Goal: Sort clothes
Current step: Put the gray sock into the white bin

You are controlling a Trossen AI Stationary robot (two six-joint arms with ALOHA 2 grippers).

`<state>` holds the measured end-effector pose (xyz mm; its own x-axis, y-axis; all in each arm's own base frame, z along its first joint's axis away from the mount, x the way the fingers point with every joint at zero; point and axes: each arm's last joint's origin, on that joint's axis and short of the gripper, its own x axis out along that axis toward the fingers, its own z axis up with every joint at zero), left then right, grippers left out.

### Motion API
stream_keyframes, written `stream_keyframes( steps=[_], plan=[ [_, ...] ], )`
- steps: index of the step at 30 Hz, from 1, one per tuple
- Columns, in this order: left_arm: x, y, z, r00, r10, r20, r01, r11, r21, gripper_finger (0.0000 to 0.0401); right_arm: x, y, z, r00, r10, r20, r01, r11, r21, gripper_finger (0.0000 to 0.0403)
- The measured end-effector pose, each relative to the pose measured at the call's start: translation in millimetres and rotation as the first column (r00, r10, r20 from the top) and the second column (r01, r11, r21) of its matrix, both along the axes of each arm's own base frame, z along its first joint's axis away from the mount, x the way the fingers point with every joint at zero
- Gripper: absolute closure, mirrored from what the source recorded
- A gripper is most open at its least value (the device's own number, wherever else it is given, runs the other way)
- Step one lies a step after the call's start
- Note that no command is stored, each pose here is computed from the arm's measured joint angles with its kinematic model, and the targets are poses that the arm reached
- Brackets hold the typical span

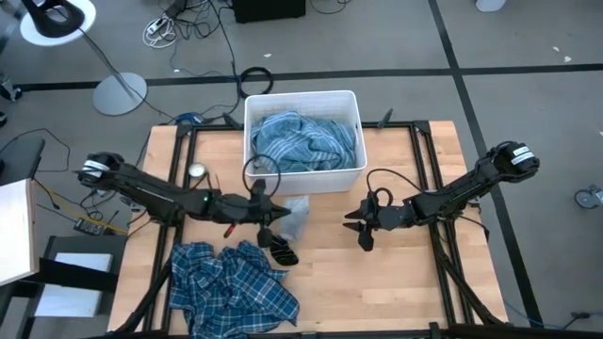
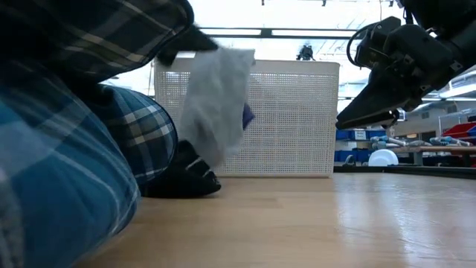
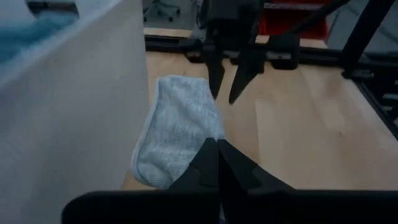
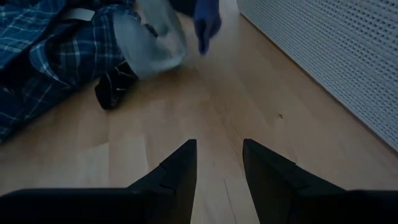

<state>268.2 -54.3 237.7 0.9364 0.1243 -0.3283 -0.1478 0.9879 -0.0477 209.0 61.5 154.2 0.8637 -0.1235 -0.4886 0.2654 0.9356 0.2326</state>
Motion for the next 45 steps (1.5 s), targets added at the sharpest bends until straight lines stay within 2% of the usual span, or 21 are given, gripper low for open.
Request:
stream_keyframes(
  steps=[4,9,12,19,45],
  plan=[
    [10,0,40,0.998,0.005,-0.067,0.001,0.996,0.089,0.0401,0,0,0,1.0,0.0,0.004,0.0,1.0,0.001,0.027],
    [14,3,88,0.997,0.009,-0.071,0.0,0.992,0.123,0.0401,1,0,1,1.0,0.0,0.011,0.0,1.0,0.004,0.027],
    [14,2,101,0.998,-0.011,-0.058,0.018,0.992,0.123,0.0401,1,0,1,1.0,0.0,0.013,0.0,1.0,0.005,0.027],
    [15,0,95,0.992,-0.067,-0.109,0.078,0.992,0.101,0.0399,1,0,1,1.0,-0.001,0.013,0.001,1.0,0.005,0.027],
    [18,0,91,0.991,-0.063,-0.119,0.073,0.994,0.083,0.0396,1,0,1,1.0,-0.001,0.014,0.001,1.0,0.005,0.027]
  ],
)
